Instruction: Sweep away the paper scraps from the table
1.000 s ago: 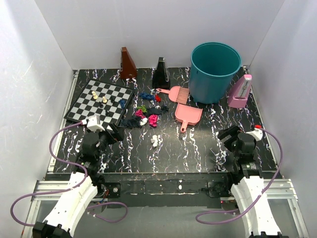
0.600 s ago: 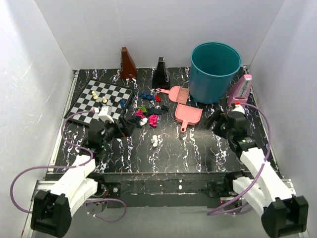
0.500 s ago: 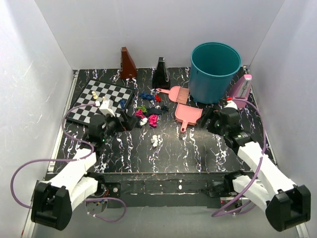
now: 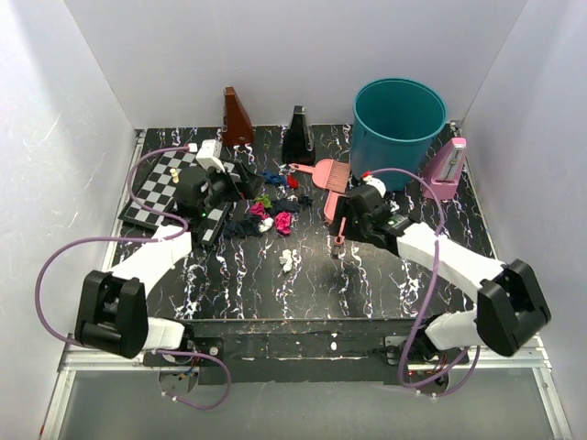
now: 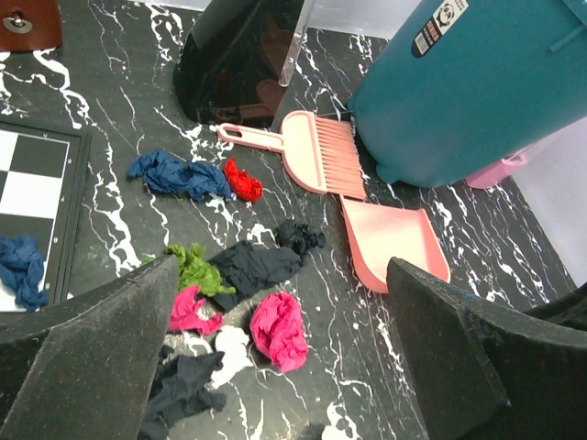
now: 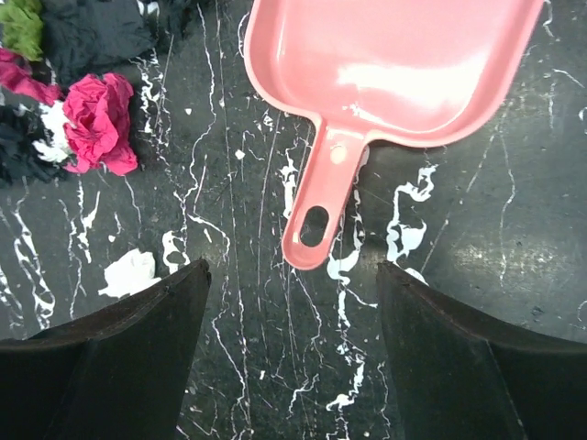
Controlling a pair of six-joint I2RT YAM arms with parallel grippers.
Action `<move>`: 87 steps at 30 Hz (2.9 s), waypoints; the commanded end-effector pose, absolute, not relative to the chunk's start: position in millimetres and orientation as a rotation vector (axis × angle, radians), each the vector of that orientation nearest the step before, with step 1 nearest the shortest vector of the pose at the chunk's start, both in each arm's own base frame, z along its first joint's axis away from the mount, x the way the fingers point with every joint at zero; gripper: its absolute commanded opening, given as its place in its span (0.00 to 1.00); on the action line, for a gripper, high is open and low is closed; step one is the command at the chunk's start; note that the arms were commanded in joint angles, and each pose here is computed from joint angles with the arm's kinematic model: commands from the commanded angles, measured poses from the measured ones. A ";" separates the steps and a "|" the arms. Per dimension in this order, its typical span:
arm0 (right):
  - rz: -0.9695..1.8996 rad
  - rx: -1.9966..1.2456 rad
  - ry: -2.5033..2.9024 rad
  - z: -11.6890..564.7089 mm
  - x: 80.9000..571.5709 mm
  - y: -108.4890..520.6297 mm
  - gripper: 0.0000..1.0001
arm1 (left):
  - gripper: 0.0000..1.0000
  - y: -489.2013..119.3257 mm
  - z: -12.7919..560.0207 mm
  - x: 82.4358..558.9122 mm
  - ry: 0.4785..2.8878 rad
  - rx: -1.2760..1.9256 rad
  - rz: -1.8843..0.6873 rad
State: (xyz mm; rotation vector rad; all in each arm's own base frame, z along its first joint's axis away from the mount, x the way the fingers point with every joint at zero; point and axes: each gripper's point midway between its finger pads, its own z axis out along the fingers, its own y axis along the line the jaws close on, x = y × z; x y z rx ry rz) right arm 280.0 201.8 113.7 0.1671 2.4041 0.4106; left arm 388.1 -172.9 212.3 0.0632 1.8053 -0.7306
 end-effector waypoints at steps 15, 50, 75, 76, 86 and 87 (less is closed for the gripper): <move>0.175 0.235 2.565 66.1 304.1 219.1 0.64 | 0.98 -180.2 218.7 367.9 1.784 0.103 -0.785; 0.133 0.271 2.385 140.6 269.1 127.8 0.58 | 0.98 -141.2 202.1 310.0 1.689 0.087 -0.588; 0.161 0.055 2.384 146.3 489.4 266.7 0.28 | 0.98 -129.0 201.1 306.8 1.634 0.049 -0.544; 0.162 0.057 2.382 142.5 494.4 268.0 0.28 | 0.98 -128.9 200.8 306.5 1.634 0.049 -0.544; 0.287 0.023 2.379 106.9 531.1 279.6 0.07 | 0.98 -129.7 202.3 306.0 1.630 0.045 -0.553; 0.296 0.027 2.389 100.7 531.6 280.1 0.07 | 0.98 -129.7 202.3 306.0 1.630 0.045 -0.553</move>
